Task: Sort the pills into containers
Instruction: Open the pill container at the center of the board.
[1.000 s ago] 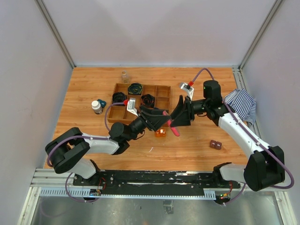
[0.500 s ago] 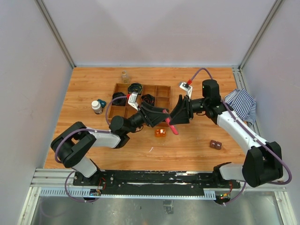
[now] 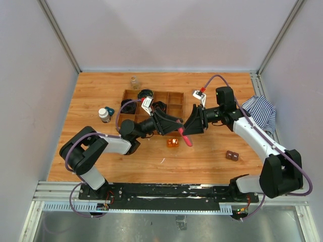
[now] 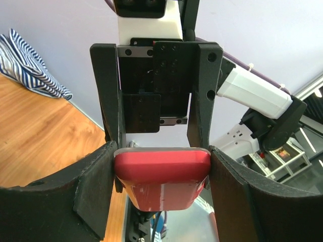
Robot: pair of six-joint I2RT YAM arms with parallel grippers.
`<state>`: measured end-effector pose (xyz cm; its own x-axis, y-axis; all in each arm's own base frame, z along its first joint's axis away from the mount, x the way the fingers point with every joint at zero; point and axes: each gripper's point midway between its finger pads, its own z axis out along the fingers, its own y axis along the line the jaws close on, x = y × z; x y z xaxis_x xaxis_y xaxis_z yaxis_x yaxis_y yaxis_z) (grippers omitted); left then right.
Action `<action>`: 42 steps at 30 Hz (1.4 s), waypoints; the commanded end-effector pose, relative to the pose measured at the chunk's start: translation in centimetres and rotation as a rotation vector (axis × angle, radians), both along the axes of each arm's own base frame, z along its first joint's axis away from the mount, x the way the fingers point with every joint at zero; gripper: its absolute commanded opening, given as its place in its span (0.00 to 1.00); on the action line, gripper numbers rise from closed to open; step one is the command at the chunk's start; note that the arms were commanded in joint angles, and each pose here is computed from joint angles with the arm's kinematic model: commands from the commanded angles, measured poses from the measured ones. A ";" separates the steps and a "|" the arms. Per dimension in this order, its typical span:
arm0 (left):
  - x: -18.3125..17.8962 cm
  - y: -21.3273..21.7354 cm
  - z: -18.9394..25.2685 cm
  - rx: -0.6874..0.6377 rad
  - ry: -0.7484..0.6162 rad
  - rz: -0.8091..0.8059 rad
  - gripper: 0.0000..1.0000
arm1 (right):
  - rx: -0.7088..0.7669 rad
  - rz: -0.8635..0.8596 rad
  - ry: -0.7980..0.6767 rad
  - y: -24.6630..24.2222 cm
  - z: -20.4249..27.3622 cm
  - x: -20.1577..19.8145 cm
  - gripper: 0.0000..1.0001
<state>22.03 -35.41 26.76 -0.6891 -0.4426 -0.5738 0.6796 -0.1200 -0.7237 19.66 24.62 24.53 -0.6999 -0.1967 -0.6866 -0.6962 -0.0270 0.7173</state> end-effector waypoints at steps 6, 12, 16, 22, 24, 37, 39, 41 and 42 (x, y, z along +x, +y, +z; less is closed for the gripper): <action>-3.5 0.8 3.0 -0.087 -0.190 -0.139 0.00 | 0.097 0.091 -0.162 -0.2 3.6 -2.3 0.01; -3.1 0.5 3.4 -0.087 -0.194 -0.132 0.02 | 0.134 0.162 -0.122 -0.1 4.2 -3.1 0.01; -2.7 0.3 3.6 -0.086 -0.185 -0.126 0.12 | 0.118 0.142 -0.154 0.2 3.9 -3.0 0.01; -2.7 -0.4 4.3 -0.076 -0.163 -0.058 0.65 | 0.085 0.092 -0.174 0.4 3.4 -2.2 0.01; -2.7 -0.8 4.3 -0.055 -0.162 -0.028 0.76 | 0.080 0.087 -0.171 0.5 3.2 -2.1 0.01; -2.1 0.5 2.6 -0.023 -0.076 0.148 0.90 | 0.069 0.053 -0.204 0.3 3.5 -1.6 0.01; -1.8 0.9 2.2 -0.010 -0.063 0.189 0.94 | 0.063 0.043 -0.215 0.3 3.4 -1.5 0.01; -1.6 1.1 2.1 0.003 -0.048 0.224 0.98 | 0.056 0.035 -0.219 0.3 3.3 -1.4 0.01; -1.5 1.1 2.0 0.011 -0.041 0.238 0.99 | 0.054 0.034 -0.220 0.3 3.2 -1.3 0.01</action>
<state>19.64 -34.87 28.71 -0.5956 -0.5351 -0.5991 0.7221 -0.0300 -0.6911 18.36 24.70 26.14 -0.6083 -0.1915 -0.7702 -0.7738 -0.0725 0.6292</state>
